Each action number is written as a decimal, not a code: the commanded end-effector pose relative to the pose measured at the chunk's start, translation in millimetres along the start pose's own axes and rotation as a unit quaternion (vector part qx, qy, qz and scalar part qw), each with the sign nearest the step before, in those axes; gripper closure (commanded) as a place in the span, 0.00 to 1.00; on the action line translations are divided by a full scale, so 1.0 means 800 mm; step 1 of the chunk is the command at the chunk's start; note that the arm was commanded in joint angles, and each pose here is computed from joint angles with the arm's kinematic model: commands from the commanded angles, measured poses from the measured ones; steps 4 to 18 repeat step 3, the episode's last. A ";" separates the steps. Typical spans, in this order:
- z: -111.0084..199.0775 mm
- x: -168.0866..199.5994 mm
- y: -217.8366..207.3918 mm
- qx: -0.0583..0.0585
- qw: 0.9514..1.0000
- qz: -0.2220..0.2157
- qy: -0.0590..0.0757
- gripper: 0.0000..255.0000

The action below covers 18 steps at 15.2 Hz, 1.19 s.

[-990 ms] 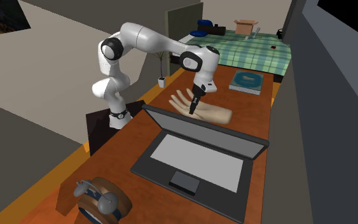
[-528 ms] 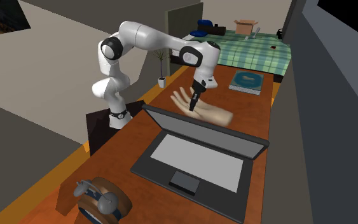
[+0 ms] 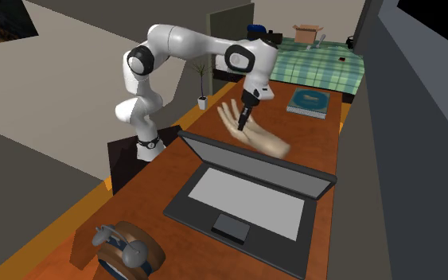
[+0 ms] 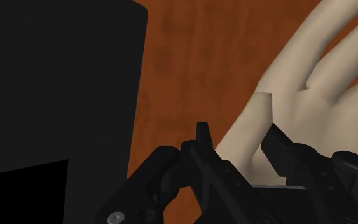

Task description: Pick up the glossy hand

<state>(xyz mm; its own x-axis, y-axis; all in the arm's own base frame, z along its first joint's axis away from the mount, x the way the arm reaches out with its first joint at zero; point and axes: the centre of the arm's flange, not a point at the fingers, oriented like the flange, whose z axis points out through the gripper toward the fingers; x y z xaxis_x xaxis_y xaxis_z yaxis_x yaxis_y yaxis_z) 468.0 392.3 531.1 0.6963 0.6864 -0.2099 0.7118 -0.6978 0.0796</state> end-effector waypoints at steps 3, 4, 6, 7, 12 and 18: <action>-0.015 -0.005 0.001 0.000 1.000 0.000 0.001 1.00; -0.015 -0.005 0.001 0.000 1.000 0.000 0.001 1.00; -0.015 -0.005 0.001 0.000 1.000 0.000 0.001 1.00; -0.015 -0.005 0.001 0.000 1.000 0.000 0.001 1.00; -0.015 -0.005 0.001 0.000 1.000 0.000 0.001 1.00; -0.015 -0.005 0.001 0.000 1.000 0.000 0.001 1.00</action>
